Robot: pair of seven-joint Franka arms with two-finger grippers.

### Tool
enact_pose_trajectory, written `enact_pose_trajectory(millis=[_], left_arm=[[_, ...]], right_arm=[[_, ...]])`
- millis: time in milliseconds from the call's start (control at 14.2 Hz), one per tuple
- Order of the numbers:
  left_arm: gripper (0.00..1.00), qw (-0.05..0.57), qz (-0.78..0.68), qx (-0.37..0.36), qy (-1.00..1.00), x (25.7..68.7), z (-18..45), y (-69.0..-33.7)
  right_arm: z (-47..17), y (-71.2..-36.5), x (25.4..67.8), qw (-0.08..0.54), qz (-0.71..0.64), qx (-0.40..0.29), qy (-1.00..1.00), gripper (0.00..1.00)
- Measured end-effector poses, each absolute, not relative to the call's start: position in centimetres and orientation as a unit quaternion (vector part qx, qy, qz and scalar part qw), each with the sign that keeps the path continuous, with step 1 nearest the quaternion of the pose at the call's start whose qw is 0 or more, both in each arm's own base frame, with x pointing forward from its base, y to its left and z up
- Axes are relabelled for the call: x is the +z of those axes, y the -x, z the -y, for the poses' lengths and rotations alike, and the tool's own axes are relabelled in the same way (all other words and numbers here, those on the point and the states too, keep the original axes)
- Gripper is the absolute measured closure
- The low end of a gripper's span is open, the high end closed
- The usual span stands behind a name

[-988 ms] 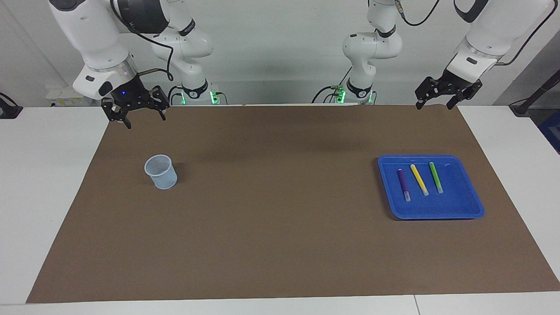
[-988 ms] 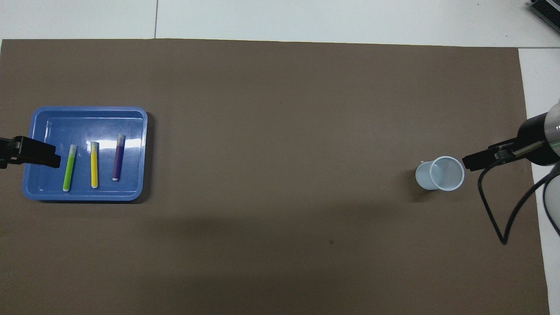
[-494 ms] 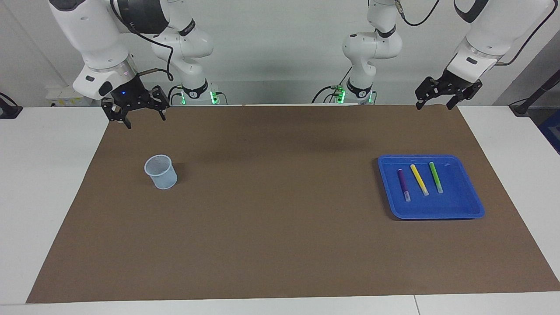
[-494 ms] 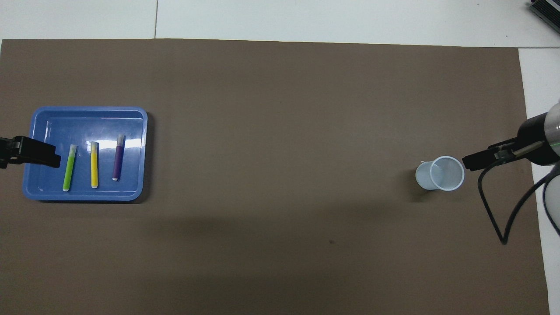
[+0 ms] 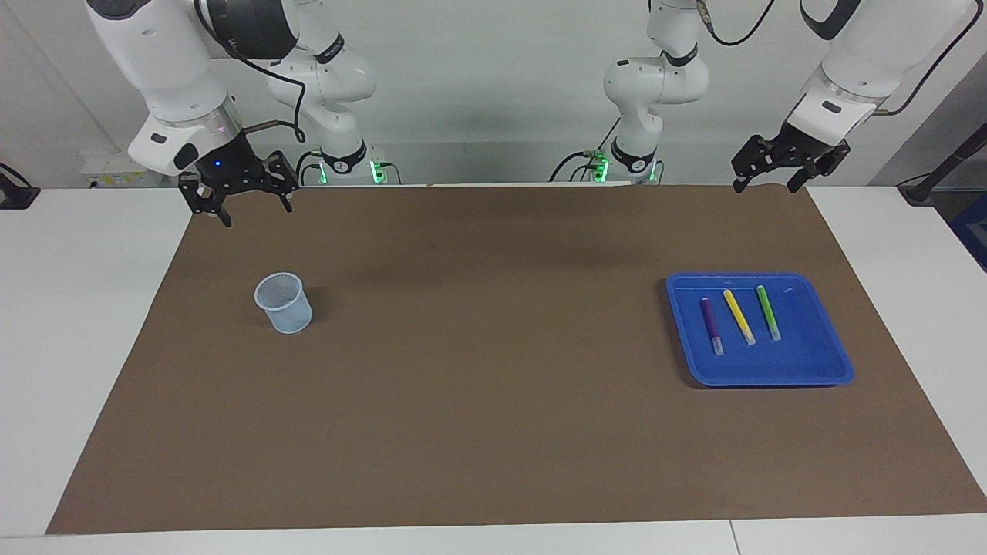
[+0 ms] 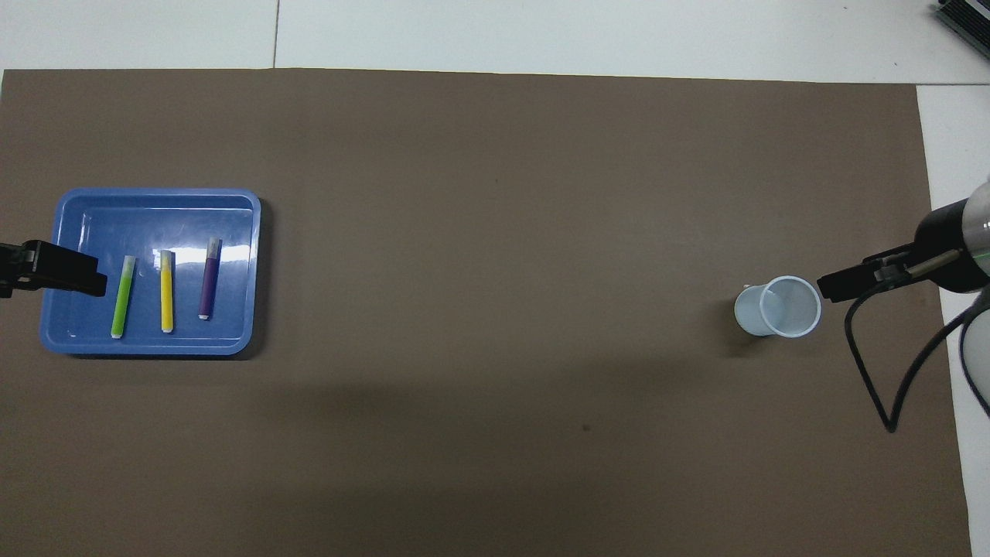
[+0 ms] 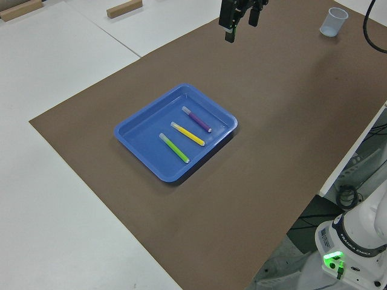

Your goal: Transfer and insert pens with both arms

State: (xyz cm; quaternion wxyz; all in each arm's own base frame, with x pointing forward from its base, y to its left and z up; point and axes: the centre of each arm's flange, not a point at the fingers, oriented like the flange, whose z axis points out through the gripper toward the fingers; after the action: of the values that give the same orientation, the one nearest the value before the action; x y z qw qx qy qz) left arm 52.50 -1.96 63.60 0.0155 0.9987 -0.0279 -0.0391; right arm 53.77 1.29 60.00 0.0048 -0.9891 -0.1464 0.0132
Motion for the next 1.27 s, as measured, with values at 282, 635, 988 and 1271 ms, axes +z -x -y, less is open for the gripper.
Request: enact_pose_trajectory(millis=[282,635,988,1271], left_arm=[[0.0,0.016,0.027,-0.039,-0.999,63.6,1.9,-52.5],[0.0,0.016,0.013,-0.039,-0.999,63.6,0.6,-52.5],[0.0,0.016,0.006,-0.038,-0.999,63.6,0.1,-52.6],[0.0,0.017,-0.018,-0.009,-1.0,61.1,-2.3,-52.8]], right_arm=[[-1.3,-53.8,60.0,0.005,0.146,0.013,0.989,0.0],[-1.3,-53.8,60.0,0.005,0.146,0.013,0.989,0.0],[-1.3,-53.8,60.0,0.005,0.146,0.013,0.989,0.0],[-1.3,-53.8,60.0,0.005,0.146,0.013,0.989,0.0]])
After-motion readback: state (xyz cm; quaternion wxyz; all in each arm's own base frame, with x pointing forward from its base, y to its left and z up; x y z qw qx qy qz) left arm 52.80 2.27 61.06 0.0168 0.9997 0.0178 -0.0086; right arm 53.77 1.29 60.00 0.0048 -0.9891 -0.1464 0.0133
